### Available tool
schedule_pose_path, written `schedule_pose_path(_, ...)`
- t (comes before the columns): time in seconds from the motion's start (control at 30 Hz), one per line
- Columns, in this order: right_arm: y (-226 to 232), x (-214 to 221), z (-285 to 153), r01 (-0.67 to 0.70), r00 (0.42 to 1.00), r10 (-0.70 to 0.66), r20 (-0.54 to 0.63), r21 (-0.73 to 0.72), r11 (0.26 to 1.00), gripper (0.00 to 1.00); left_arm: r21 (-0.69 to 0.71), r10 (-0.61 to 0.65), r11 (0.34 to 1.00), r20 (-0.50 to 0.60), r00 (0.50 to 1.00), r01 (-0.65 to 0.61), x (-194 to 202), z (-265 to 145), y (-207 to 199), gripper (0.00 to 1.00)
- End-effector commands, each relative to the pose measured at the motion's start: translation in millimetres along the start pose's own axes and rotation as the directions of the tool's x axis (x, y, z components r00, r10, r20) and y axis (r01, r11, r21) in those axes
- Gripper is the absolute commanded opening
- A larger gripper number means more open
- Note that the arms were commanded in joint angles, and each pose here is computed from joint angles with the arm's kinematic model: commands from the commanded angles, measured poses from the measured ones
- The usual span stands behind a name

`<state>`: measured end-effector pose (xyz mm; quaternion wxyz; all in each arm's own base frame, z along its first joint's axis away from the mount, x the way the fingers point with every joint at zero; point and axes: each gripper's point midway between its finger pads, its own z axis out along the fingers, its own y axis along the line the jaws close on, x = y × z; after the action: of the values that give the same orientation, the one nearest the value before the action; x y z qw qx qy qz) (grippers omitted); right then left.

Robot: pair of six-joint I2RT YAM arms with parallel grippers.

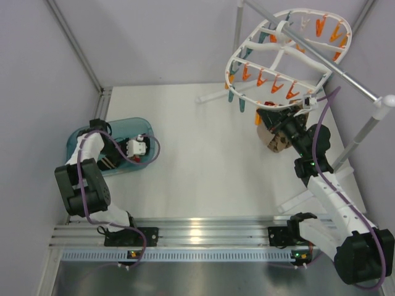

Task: Clip the socks to the hanger
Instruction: Adjust the sock in the bin.

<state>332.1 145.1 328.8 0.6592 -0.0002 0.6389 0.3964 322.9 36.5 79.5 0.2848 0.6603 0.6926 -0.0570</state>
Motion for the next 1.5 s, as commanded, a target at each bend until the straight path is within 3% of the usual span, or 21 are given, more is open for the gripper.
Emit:
schedule_pose_path(0.0,4,1,-1,0.021,0.999,-0.022,-0.034,-0.02,1.0,0.0,0.148,0.008,0.989,0.065,0.998,-0.017,-14,-9,-31,0.19)
schedule_pose_path(0.03,4,0,-1,0.022,0.999,-0.023,-0.034,-0.02,1.0,0.0,0.146,-0.035,0.989,0.083,0.996,0.023,-19,-10,-31,0.33)
schedule_pose_path(0.13,3,1,-2,0.025,0.999,-0.025,-0.035,-0.017,1.0,0.0,0.095,-0.121,0.989,0.094,0.988,0.112,-28,-20,-16,0.54)
schedule_pose_path(0.23,2,-1,-2,0.028,0.999,-0.028,-0.032,-0.014,1.0,0.0,-0.01,-0.243,0.969,0.122,0.962,0.246,-32,-37,10,0.58)
schedule_pose_path(0.3,1,-1,-3,0.031,0.999,-0.031,-0.031,-0.01,0.999,0.0,-0.037,-0.347,0.934,0.139,0.928,0.355,-33,-42,17,0.57)
schedule_pose_path(0.5,-2,-1,-3,0.034,0.999,-0.034,-0.034,-0.006,0.999,0.0,-0.003,-0.473,0.881,0.053,0.879,0.474,-15,-35,0,0.45)
schedule_pose_path(0.7,-4,-1,0,0.034,0.999,-0.035,-0.041,-0.009,0.999,0.0,-0.009,-0.624,0.781,-0.025,0.781,0.624,17,-14,5,0.43)
schedule_pose_path(1.07,-8,0,1,0.04,0.998,-0.04,-0.051,-0.003,0.999,0.0,0.073,-0.655,0.73,-0.209,0.726,0.68,51,20,-21,0.44)
schedule_pose_path(1.2,-8,1,2,0.038,0.998,-0.039,-0.054,-0.003,0.999,0.0,0.06,-0.671,0.712,-0.234,0.703,0.7,60,33,-22,0.4)
schedule_pose_path(1.27,-8,0,2,0.038,0.998,-0.039,-0.055,-0.004,0.999,0.0,0.062,-0.667,0.715,-0.241,0.705,0.697,59,40,-23,0.35)
schedule_pose_path(1.33,-8,0,3,0.038,0.998,-0.038,-0.056,-0.003,0.999,0.0,0.072,-0.65,0.729,-0.235,0.722,0.68,52,45,-18,0.19)
schedule_pose_path(1.37,-7,-1,4,0.042,0.998,-0.042,-0.056,-0.007,0.999,0.0,0.084,-0.641,0.737,-0.227,0.733,0.671,44,43,-15,0.01)
schedule_pose_path(1.47,-6,-4,5,0.047,0.998,-0.047,-0.05,-0.007,0.999,0.0,0.099,-0.646,0.736,-0.195,0.738,0.67,31,32,-5,0.0)
